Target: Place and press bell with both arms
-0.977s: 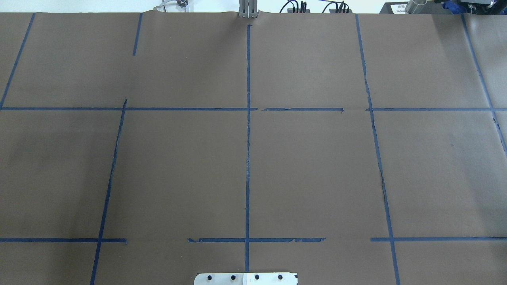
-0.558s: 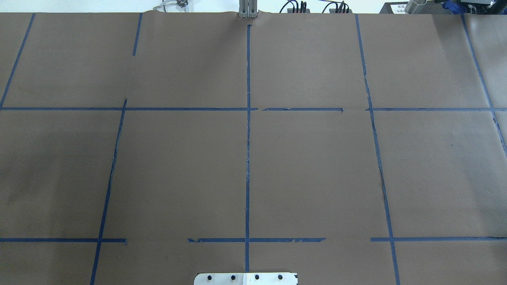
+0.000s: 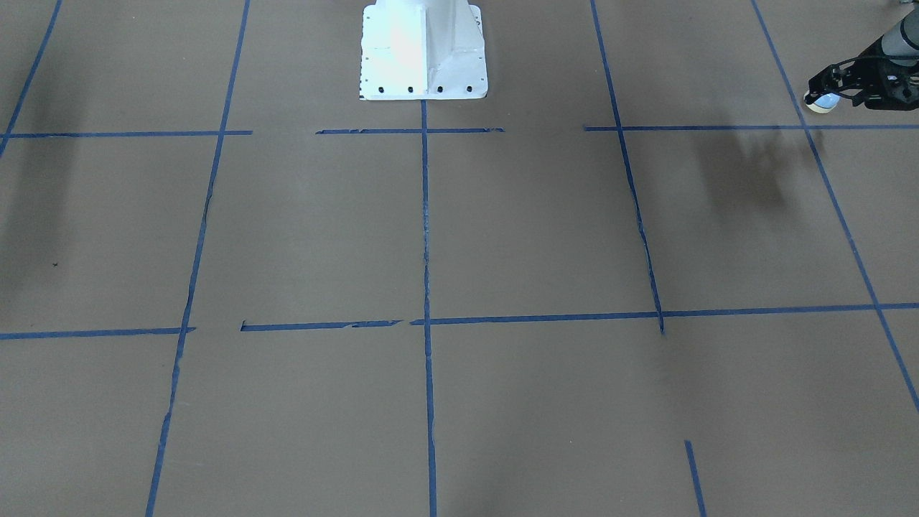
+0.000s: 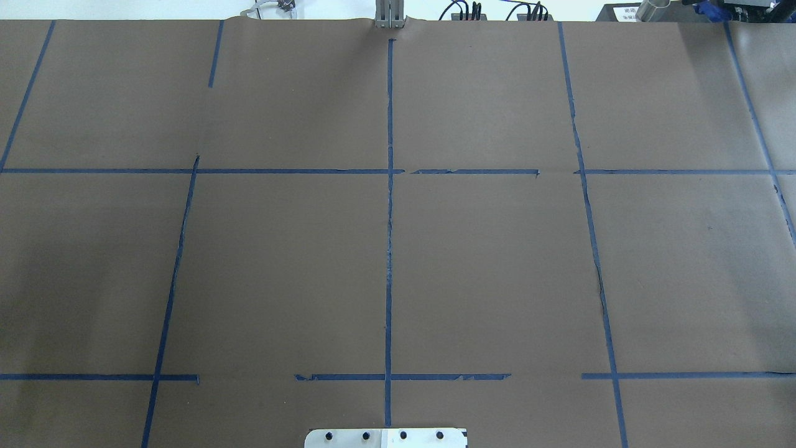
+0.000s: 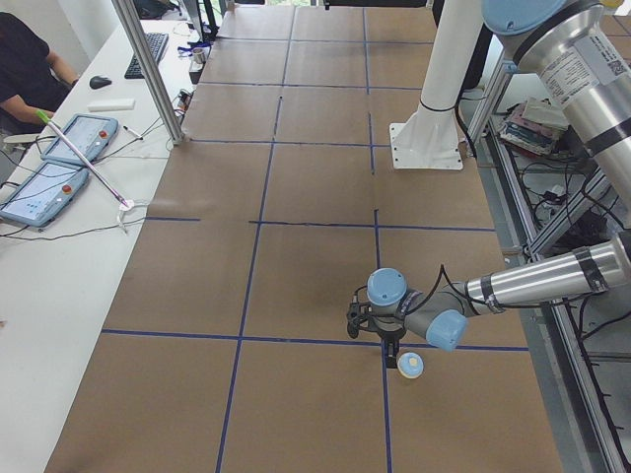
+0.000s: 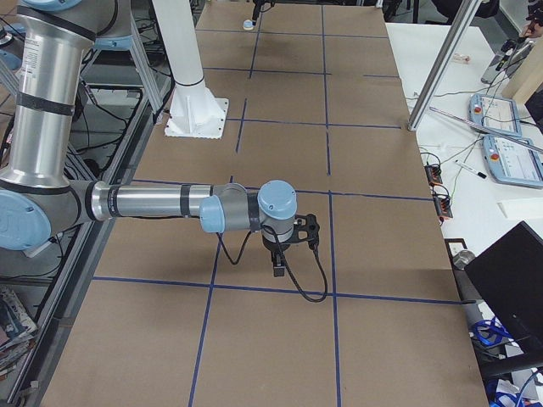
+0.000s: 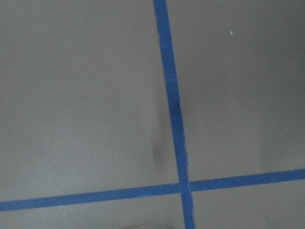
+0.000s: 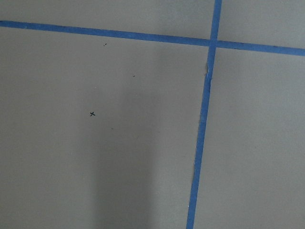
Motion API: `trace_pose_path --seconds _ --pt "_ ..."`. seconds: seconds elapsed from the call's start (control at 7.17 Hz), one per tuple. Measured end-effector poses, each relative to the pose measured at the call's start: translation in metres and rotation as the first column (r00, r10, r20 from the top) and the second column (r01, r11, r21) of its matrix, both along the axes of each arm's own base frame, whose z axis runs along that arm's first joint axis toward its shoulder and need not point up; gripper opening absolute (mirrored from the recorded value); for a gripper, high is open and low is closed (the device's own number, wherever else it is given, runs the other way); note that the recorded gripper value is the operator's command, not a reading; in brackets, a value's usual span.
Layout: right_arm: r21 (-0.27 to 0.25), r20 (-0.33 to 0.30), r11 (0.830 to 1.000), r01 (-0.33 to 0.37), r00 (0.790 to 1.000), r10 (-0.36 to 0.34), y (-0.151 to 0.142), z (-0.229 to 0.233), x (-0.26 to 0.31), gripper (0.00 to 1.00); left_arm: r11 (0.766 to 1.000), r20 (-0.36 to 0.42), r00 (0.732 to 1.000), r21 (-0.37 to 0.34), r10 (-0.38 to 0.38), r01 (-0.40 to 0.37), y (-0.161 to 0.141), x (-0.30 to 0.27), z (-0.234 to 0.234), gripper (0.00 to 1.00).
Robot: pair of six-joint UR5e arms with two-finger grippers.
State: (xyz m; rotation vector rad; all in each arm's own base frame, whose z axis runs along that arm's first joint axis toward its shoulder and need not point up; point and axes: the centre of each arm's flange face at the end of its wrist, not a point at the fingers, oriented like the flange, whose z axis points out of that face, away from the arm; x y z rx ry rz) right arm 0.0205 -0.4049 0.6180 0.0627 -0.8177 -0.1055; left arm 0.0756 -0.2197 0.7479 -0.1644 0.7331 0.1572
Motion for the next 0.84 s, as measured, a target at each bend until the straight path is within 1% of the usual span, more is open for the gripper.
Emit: trace_pose_path --seconds 0.28,0.56,0.84 --pt "0.002 0.002 1.0 0.008 1.0 -0.008 0.0 -0.002 -0.004 1.0 1.0 0.009 1.0 -0.025 0.013 -0.013 0.013 0.0 0.018 1.0" --pt "0.004 0.003 1.0 0.014 1.0 -0.014 0.0 -0.002 -0.006 1.0 0.998 0.017 0.998 -0.038 0.059 -0.059 0.021 0.008 0.027 1.0" --pt "0.005 0.003 1.0 0.017 1.0 -0.017 -0.001 -0.002 -0.007 1.0 0.995 0.024 0.996 -0.043 0.086 -0.085 0.024 0.012 0.031 1.0"
